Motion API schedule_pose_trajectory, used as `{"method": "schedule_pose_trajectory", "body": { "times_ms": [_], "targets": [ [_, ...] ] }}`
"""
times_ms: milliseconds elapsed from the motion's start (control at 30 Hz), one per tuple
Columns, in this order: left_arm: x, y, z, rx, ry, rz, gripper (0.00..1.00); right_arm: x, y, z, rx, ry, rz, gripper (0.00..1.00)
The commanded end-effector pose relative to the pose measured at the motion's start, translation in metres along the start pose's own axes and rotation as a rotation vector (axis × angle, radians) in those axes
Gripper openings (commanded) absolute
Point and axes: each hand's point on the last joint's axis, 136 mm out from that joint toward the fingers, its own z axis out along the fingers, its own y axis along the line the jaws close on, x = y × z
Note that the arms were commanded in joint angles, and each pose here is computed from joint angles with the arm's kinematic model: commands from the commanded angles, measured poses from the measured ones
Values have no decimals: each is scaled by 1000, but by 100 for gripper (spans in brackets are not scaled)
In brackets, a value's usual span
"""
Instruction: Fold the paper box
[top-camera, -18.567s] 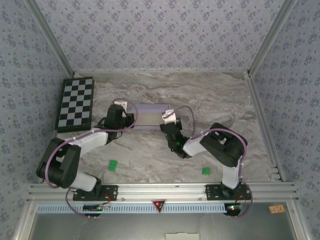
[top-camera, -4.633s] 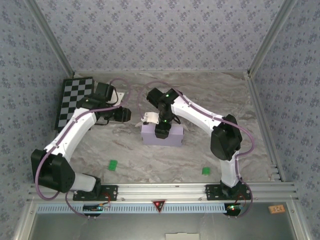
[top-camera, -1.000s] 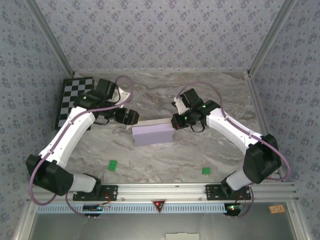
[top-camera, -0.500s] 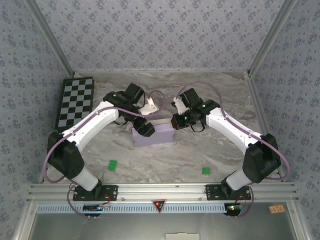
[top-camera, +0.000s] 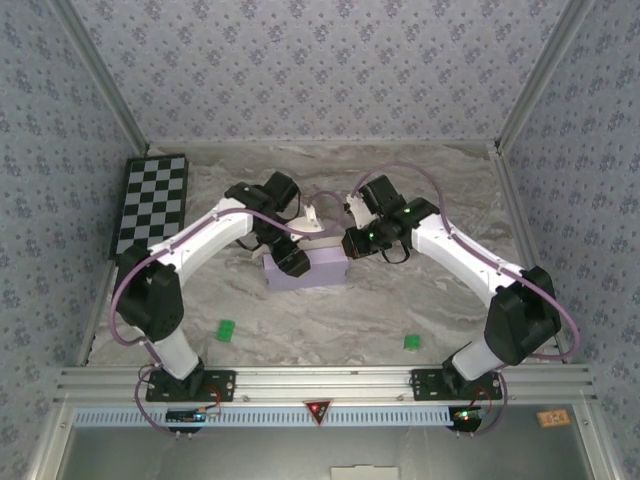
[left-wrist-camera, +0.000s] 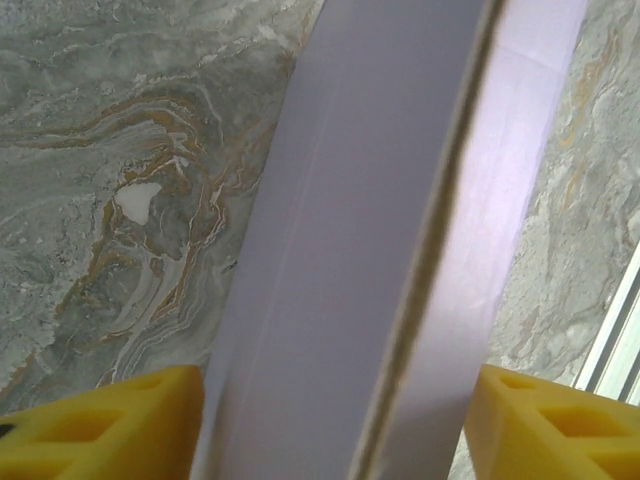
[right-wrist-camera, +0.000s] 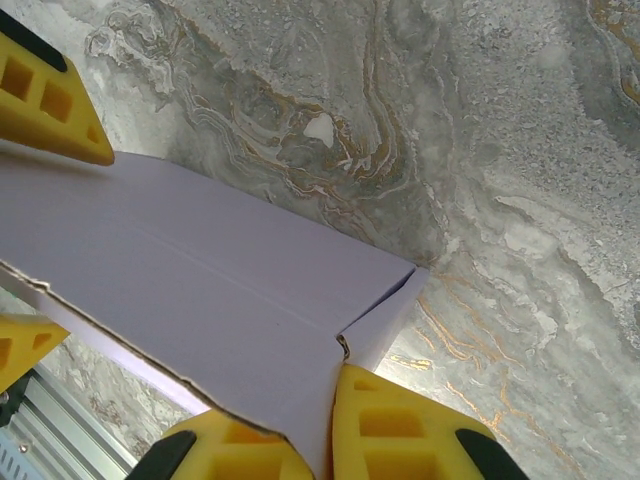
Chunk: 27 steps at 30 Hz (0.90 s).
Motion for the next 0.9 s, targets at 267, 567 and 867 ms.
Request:
{"method": "schedule_pose_trajectory", "body": {
  "times_ms": [267, 567, 867],
  "targets": [
    [-9, -2, -8, -13, -9, 35, 40, -1, -1, -8, 35, 21, -11, 18],
    [-9, 3, -10, -51, -17, 22, 40, -10, 0, -28, 65, -28, -21, 34],
    [-14, 2, -18, -96, -29, 27, 62, -12, -2, -28, 75, -33, -23, 36]
  ]
}}
